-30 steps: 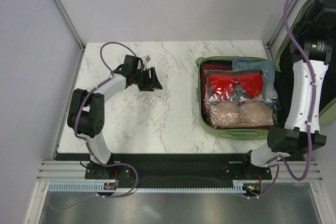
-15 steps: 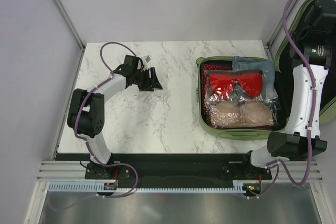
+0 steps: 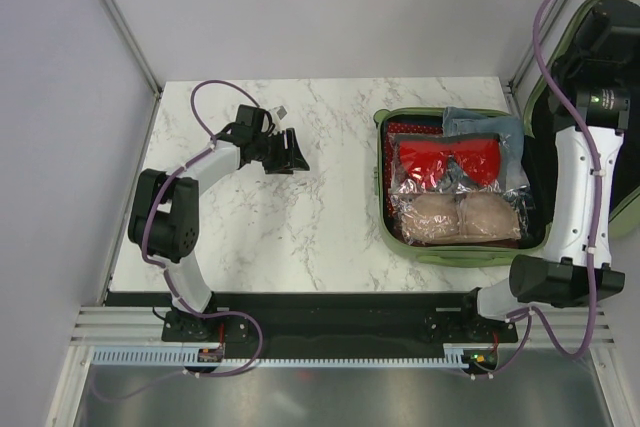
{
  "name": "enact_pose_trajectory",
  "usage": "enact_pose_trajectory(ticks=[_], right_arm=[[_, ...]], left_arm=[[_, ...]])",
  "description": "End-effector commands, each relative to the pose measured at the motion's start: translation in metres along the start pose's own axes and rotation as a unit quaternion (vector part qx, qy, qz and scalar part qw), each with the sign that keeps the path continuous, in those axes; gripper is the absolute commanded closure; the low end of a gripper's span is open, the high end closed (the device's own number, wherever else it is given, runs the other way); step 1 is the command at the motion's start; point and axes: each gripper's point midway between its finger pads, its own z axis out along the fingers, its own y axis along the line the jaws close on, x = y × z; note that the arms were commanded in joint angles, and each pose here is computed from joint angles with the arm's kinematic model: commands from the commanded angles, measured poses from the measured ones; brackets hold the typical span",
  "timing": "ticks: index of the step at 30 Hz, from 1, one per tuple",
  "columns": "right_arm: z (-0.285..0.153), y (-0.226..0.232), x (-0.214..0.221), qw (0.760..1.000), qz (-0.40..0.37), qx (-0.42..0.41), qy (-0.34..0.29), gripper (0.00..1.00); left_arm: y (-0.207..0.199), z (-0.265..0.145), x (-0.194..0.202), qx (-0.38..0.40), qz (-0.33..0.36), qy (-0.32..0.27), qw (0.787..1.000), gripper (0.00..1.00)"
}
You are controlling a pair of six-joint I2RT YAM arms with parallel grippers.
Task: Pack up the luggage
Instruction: Close the luggage at the corner of the board.
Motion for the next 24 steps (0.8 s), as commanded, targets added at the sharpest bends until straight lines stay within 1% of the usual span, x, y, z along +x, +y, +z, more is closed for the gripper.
enact_pose_trajectory(ticks=[1,5,9,11,12,13,15,16,18,19,20,21,22,23,24], right_arm=[[-0.025,0.013,-0.013,0.999,0.027,-0.018,-0.015,1.0],[-0.056,0.048,-0.018,0.998,0.01,-0.053,-0.021,1.0],[-0.074,0.066,-0.015,0.997,0.006,-0.075,-0.024,1.0],[-0.09,0.082,-0.014,0.995,-0.002,-0.099,-0.027,1.0],[-0.106,0.096,-0.016,0.992,0.007,-0.122,-0.033,1.0],[-0.116,0.104,-0.011,0.991,-0.006,-0.133,-0.029,1.0],[-0.139,0.12,-0.01,0.986,0.004,-0.164,-0.032,1.0],[-0.166,0.138,-0.009,0.978,0.01,-0.203,-0.037,1.0],[-0.198,0.157,-0.009,0.969,0.015,-0.242,-0.046,1.0],[-0.232,0.177,-0.009,0.958,-0.004,-0.281,-0.059,1.0],[-0.252,0.187,-0.01,0.951,0.004,-0.304,-0.06,0.96],[-0.276,0.2,-0.012,0.938,0.011,-0.34,-0.062,0.84],[-0.32,0.215,-0.018,0.917,0.007,-0.392,-0.076,0.68],[-0.345,0.222,-0.023,0.901,0.02,-0.425,-0.079,0.4],[-0.391,0.227,-0.027,0.868,0.031,-0.487,-0.088,0.32]], left_arm=[[-0.011,-0.003,-0.006,0.018,0.009,-0.003,1.0,0.36],[-0.013,-0.004,-0.008,0.02,0.009,-0.004,1.0,0.36],[-0.013,-0.005,-0.008,0.02,0.011,-0.006,1.0,0.36],[-0.012,-0.005,-0.004,0.019,0.009,-0.004,1.0,0.36],[-0.012,-0.006,-0.005,0.019,0.011,-0.006,1.0,0.36],[-0.011,-0.006,-0.002,0.018,0.01,-0.004,1.0,0.36],[-0.011,-0.007,-0.002,0.017,0.011,-0.007,1.0,0.36],[-0.01,-0.008,-0.001,0.016,0.011,-0.007,1.0,0.36],[-0.01,-0.008,-0.001,0.015,0.012,-0.008,1.0,0.36],[-0.01,-0.009,0.0,0.015,0.011,-0.009,1.0,0.36],[-0.009,-0.008,0.001,0.014,0.012,-0.008,1.0,0.36],[-0.009,-0.009,0.0,0.013,0.013,-0.01,1.0,0.36],[-0.008,-0.009,0.001,0.011,0.011,-0.009,1.0,0.36],[-0.008,-0.01,0.002,0.01,0.012,-0.01,1.0,0.36],[-0.009,-0.01,0.001,0.01,0.014,-0.012,1.0,0.36]])
